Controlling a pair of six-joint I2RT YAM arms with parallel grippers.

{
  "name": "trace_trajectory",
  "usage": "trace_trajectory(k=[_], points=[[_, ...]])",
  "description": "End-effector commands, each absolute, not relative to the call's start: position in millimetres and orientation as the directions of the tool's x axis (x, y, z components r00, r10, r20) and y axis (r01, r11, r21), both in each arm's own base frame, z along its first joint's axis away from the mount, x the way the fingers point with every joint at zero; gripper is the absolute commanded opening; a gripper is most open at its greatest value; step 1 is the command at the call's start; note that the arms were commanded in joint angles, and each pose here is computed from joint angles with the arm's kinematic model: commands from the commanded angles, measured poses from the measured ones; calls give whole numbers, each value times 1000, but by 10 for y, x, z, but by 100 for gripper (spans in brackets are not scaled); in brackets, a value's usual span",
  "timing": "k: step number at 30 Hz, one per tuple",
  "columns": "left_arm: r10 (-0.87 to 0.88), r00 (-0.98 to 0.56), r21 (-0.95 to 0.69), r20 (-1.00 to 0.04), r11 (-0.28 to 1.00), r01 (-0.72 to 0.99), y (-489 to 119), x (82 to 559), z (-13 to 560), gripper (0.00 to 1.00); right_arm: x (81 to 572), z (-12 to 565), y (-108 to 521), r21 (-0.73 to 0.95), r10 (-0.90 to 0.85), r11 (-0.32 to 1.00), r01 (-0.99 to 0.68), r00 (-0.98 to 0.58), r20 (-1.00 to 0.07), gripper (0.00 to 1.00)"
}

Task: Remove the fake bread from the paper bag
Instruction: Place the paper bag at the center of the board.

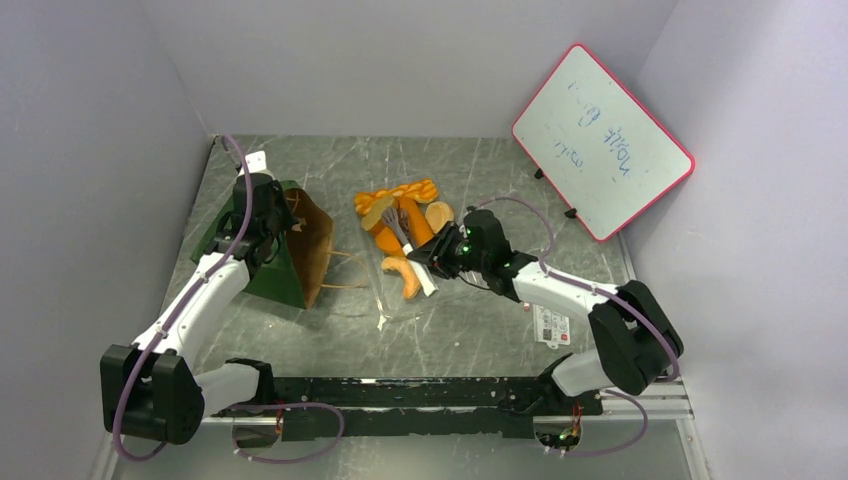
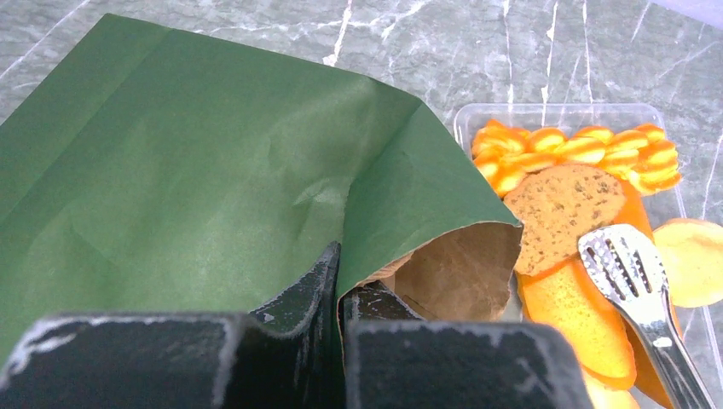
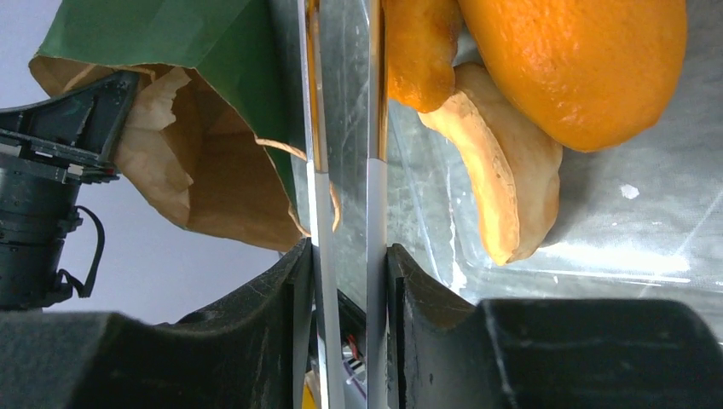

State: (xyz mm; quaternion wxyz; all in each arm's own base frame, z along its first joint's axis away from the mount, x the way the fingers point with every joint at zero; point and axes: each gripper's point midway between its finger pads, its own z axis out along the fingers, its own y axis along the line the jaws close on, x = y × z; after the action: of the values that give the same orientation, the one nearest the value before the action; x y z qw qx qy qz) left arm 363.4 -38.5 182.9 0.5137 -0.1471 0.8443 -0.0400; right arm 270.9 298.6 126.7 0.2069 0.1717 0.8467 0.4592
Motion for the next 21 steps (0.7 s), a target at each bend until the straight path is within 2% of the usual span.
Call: trace_trajectory(k=[1, 9, 21], points=[[-296, -396, -245, -869, 953, -176, -420, 3666, 2022, 7, 2710, 1418, 2964, 871, 482, 487, 61, -850, -210, 36], [-297, -390, -245, -871, 953, -179, -408, 3653, 2051, 7, 2700, 1485, 2901, 868, 494, 493, 52, -838, -230, 36], [-259, -362, -221, -895, 965, -144, -406, 3659, 2346, 7, 2656, 1852, 2682, 853, 528, 521, -25, -776, -345, 34]])
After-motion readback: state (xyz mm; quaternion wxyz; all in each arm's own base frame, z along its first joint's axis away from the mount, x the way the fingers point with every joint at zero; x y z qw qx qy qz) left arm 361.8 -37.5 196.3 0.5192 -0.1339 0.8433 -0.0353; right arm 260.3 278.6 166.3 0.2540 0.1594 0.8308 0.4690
